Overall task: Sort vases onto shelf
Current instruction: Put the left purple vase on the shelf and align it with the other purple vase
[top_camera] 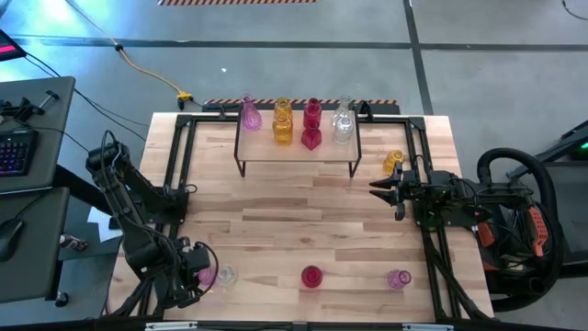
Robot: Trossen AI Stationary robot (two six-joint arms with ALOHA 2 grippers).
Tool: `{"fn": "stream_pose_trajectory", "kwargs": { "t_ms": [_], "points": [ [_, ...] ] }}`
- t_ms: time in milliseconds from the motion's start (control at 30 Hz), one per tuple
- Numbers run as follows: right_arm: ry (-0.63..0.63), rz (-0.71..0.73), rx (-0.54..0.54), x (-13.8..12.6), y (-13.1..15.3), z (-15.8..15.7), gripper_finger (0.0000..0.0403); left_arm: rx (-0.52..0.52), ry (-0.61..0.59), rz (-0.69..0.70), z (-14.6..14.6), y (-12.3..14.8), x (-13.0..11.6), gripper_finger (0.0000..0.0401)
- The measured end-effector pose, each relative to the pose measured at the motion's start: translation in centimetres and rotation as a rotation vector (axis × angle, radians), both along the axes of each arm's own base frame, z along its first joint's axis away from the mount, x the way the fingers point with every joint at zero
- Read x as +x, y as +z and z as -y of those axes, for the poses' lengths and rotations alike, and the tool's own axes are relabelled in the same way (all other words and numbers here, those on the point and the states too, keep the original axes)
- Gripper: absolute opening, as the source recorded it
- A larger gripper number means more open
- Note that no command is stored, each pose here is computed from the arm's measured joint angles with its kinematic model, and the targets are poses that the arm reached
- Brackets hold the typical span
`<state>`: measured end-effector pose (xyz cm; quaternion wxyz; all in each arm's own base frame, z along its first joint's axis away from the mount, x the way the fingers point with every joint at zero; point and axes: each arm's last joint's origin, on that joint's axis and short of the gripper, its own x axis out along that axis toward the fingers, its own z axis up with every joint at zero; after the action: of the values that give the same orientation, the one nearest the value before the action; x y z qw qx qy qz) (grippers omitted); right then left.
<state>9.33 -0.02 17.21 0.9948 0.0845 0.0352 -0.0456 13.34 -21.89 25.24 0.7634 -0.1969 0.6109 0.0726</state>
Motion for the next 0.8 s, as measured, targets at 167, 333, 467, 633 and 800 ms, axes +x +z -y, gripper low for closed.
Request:
{"fn": "stream_pose_trajectory", "kwargs": {
  "t_ms": [167, 333, 467, 633, 800],
  "points": [
    [0.0, 0.0, 0.0, 0.0, 0.0, 0.0, 0.0099, 0.002, -0.006, 0.0, -0.01, -0.01, -0.01, 0.0145],
    [0.0, 0.0, 0.0, 0.0, 0.0, 0.0, 0.0099, 0.005, -0.018, -0.005, -0.03, -0.03, -0.04, 0.0145],
    [0.0, 0.0, 0.0, 0.0, 0.0, 0.0, 0.0099, 0.007, -0.022, -0.017, -0.08, -0.05, -0.09, 0.0145],
    [0.0, 0.0, 0.0, 0.0, 0.01, 0.0, 0.0099, 0.018, -0.026, -0.027, -0.18, -0.12, -0.16, 0.0129],
    [0.0, 0.0, 0.0, 0.0, 0.0, 0.0, 0.0099, 0.023, -0.004, -0.035, -0.28, -0.16, -0.21, 0.0089]
  ]
}}
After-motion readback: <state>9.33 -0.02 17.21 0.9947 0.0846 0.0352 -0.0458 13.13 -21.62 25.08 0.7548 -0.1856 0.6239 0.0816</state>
